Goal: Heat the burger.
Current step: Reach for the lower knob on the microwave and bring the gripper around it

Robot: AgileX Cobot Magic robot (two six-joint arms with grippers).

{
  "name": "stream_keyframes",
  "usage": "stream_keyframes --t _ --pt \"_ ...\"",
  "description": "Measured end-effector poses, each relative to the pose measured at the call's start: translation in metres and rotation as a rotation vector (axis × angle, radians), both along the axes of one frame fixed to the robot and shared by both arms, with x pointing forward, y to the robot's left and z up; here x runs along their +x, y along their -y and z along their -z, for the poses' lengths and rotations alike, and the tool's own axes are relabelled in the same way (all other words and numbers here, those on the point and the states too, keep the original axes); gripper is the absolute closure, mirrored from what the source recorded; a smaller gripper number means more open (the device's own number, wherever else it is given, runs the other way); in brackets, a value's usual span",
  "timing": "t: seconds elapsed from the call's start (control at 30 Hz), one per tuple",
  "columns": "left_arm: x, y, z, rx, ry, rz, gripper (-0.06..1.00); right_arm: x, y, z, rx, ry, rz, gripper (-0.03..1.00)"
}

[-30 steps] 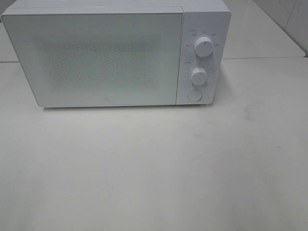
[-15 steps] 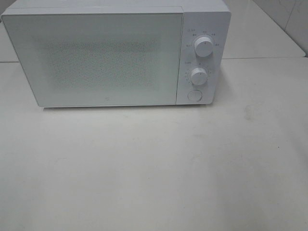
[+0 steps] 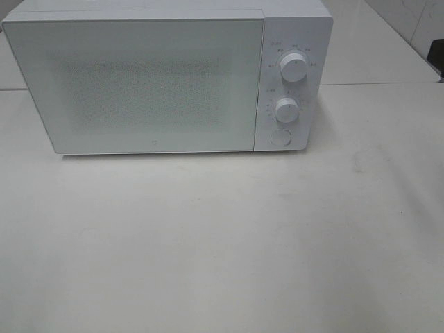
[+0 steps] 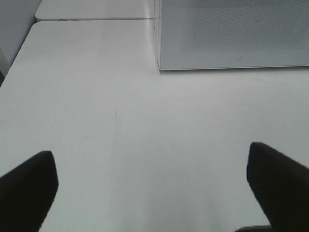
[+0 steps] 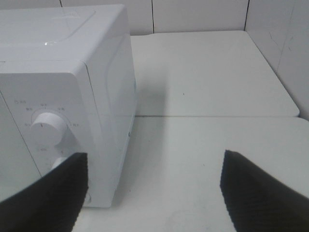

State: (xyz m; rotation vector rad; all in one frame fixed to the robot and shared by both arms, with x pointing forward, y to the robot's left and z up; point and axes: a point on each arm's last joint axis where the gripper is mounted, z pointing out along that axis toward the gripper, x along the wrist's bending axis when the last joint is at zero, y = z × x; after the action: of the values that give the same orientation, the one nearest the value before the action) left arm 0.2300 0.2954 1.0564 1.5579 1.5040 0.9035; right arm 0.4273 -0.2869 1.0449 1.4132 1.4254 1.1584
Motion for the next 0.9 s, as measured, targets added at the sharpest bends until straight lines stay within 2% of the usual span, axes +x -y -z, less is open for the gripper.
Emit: stream_keyframes --t 0.17,0.4,0.67,0.9 --pt "0.000 0.000 0.000 0.000 0.000 0.000 -0.04 0.022 -0.004 0.017 0.024 0.096 -0.027 0.21" --pt "0.000 0.000 0.000 0.000 0.000 0.000 -0.04 0.030 -0.003 0.041 0.040 0.128 0.028 0.21" --pt "0.000 0.000 0.000 0.000 0.001 0.000 -0.04 0.027 -0.033 0.063 -0.028 0.154 0.002 0.21" --pt "0.000 0.000 0.000 0.000 0.001 0.000 -0.04 0.028 -0.051 0.072 -0.075 0.205 0.058 0.21"
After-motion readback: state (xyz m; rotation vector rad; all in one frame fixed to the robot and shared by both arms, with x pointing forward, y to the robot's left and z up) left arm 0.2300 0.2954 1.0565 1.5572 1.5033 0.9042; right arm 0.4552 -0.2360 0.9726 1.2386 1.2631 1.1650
